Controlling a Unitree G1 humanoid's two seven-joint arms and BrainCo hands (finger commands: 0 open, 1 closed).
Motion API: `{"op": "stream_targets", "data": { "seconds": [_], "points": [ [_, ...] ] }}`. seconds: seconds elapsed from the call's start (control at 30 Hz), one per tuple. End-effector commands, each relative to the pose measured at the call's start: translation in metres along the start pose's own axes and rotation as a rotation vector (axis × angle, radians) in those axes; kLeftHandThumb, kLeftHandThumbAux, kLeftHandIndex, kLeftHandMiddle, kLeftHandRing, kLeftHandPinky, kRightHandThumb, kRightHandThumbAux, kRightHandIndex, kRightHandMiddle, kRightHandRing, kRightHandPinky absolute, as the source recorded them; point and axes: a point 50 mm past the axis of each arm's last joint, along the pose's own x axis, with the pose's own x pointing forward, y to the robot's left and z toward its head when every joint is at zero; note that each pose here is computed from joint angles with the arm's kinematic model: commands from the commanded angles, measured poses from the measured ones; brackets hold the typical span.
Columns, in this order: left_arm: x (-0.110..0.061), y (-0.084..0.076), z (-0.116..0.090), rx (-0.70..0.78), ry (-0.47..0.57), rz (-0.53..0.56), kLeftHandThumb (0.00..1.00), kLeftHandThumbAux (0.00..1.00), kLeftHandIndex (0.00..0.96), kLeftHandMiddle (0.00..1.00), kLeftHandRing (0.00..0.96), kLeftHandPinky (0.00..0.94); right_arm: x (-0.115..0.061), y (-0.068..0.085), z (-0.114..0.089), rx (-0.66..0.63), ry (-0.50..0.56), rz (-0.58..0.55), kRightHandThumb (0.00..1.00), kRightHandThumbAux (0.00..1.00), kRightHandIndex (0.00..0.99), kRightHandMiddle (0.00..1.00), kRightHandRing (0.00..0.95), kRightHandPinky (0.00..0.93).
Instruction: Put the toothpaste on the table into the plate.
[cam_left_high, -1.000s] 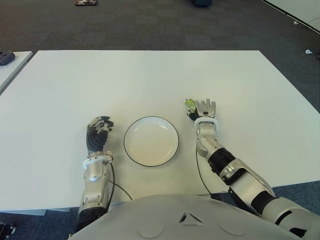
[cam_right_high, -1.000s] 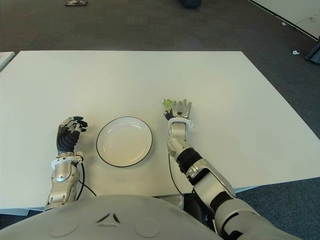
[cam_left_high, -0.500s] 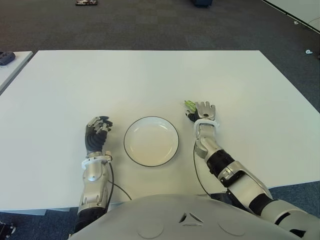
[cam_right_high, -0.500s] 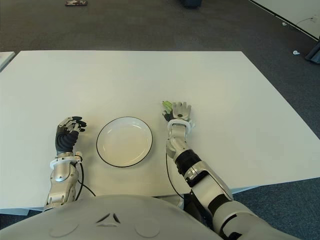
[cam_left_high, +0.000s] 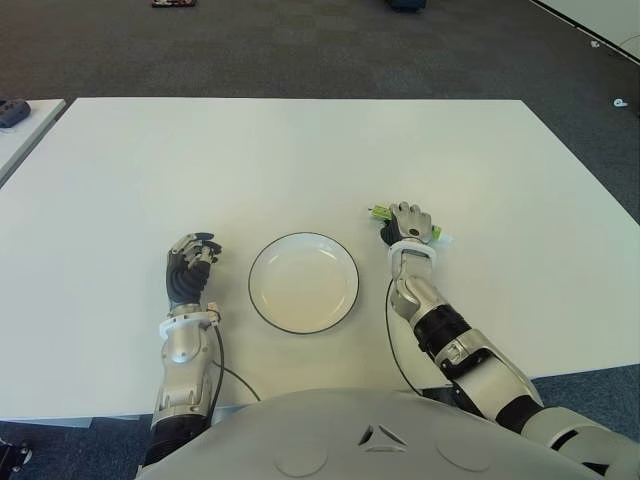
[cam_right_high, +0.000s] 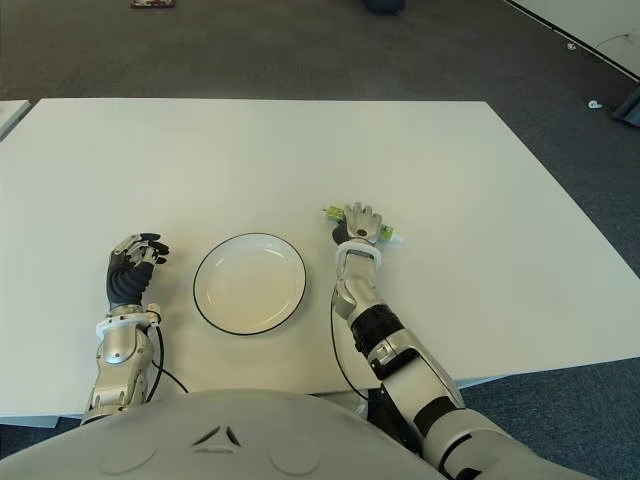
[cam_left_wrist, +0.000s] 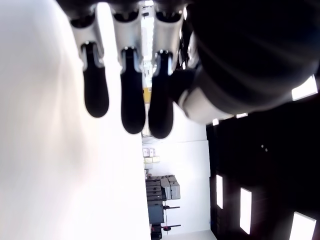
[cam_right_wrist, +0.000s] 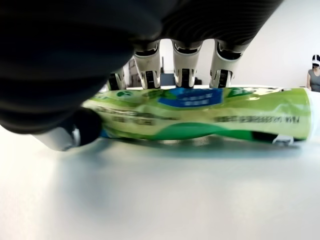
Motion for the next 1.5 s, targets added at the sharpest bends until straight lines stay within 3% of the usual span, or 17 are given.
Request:
{"op": "stream_targets", "data": {
  "seconds": [0.03,0.8,1.23,1.5],
  "points": [
    [0.001,0.0,0.0,-0.012,0.013,0.013,0.704,0.716,0.429,0.543,0.519,0.486,-0.016,0.038,0.0,0.095,0.02,0.16,0.716,0.698,0.435,0.669,0.709,0.764],
    [0.001,0.002,0.002,-0.008,0.001,0.02,0.704,0.716,0.429,0.543,0.516,0.486,-0.014,0.031,0.0,0.128,-0.01,0.058,0.715,0.71,0.436,0.763,0.775,0.821],
    [0.003,0.003,0.001,0.014,-0.032,-0.002,0.702,0.719,0.429,0.54,0.521,0.487,-0.013,0.028,0.0,0.218,0.012,0.002,0.718,0.71,0.436,0.8,0.818,0.863],
    [0.003,0.004,0.0,0.0,-0.005,0.008,0.703,0.718,0.429,0.541,0.519,0.48,-0.015,0.02,0.003,0.305,-0.039,-0.105,0.719,0.71,0.437,0.806,0.823,0.851]
  ]
}}
